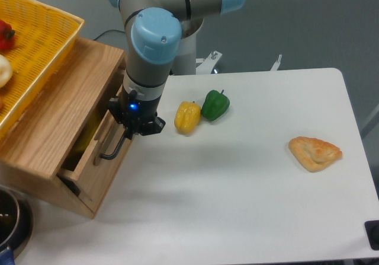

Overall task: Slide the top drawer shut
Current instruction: 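Push the drawer front with the gripper into the cabinet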

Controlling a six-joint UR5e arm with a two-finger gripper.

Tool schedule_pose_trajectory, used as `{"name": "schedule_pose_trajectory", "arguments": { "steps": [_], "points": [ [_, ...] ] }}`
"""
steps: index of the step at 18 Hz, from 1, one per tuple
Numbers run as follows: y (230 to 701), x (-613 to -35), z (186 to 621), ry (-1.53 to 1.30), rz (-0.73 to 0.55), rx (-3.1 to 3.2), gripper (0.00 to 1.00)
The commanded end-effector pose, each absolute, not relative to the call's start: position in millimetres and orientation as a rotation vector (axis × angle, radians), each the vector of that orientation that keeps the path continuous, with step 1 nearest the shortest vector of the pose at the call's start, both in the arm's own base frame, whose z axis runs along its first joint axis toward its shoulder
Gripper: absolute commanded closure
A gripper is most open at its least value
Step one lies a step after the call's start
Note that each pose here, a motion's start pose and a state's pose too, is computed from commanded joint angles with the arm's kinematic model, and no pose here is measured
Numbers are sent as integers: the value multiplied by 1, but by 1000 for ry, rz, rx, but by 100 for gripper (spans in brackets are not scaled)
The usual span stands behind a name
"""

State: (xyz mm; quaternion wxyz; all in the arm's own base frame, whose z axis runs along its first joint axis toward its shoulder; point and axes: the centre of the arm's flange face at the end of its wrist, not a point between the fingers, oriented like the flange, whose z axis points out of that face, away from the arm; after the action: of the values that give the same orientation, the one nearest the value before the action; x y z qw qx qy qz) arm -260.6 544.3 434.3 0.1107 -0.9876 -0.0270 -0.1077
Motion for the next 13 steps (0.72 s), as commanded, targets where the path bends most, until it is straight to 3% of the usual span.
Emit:
{"name": "schedule_pose_trajectory", "arguments": {
  "steps": [13],
  "points": [
    [553, -241, 434, -77, -327, -2907, 86]
  ]
}}
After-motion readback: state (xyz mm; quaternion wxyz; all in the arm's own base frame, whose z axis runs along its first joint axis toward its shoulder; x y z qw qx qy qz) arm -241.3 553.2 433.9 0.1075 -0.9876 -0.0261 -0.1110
